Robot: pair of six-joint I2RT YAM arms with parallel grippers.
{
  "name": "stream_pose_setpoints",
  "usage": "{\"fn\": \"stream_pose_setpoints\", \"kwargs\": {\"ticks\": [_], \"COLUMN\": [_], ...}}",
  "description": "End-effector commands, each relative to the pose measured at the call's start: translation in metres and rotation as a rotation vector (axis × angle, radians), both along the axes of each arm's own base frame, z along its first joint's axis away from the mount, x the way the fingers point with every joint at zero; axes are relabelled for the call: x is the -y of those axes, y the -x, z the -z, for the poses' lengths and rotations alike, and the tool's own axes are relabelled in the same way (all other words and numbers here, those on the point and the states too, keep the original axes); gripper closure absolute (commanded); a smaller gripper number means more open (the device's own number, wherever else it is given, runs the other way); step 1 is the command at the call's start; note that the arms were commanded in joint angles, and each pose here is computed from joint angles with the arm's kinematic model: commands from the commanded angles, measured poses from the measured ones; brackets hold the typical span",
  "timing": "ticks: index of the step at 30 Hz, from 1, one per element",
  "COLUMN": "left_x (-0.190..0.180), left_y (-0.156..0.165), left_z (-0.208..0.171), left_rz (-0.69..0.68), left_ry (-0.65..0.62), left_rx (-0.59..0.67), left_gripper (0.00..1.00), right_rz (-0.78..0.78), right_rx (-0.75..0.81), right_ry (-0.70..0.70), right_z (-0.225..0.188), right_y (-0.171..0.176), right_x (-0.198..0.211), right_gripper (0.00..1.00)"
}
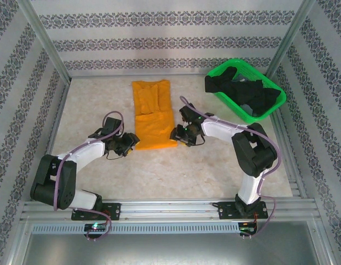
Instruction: Fold and stack the t-shirts
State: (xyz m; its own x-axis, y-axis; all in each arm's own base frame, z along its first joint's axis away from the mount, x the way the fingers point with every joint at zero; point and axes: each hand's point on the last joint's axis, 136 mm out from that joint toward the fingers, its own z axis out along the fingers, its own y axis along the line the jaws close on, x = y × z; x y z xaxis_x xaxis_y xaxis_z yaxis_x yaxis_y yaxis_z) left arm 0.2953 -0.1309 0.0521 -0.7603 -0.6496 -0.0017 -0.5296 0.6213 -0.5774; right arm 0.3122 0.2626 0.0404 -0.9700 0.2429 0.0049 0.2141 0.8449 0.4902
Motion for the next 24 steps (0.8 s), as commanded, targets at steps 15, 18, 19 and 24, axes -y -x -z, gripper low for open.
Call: {"fn": "stream_pose_setpoints", "kwargs": {"ticks": [15,18,19,24], "left_x": [0.023,0.025,0.025,0.022], "left_y": [-0.029,-0.039,-0.041,-0.040], "left_z": [0.023,0.020,0.019,0.015], "left_rz": [-0.060,-0.063,-0.065,-0.069], "left_ry": [0.085,0.092,0.091,0.078], "left_rx": [-0.014,0.011,0.016,0.026], "left_gripper": [0.70,0.80,0.84,0.99], "right_rz": [0.051,0.047,0.044,0.039], "right_rx": [-0.060,-0.075,-0.072,-0.070], "right_ry": [-0.064,-0.032,-0.016,0.063], "right_z": [0.018,0.018,0.016,0.014], "right_y": [0.001,0.004,0.005,0.015], "right_x": [-0.024,-0.020,-0.018,-0.002], "right_gripper": [0.67,0.65,0.63,0.58]}}
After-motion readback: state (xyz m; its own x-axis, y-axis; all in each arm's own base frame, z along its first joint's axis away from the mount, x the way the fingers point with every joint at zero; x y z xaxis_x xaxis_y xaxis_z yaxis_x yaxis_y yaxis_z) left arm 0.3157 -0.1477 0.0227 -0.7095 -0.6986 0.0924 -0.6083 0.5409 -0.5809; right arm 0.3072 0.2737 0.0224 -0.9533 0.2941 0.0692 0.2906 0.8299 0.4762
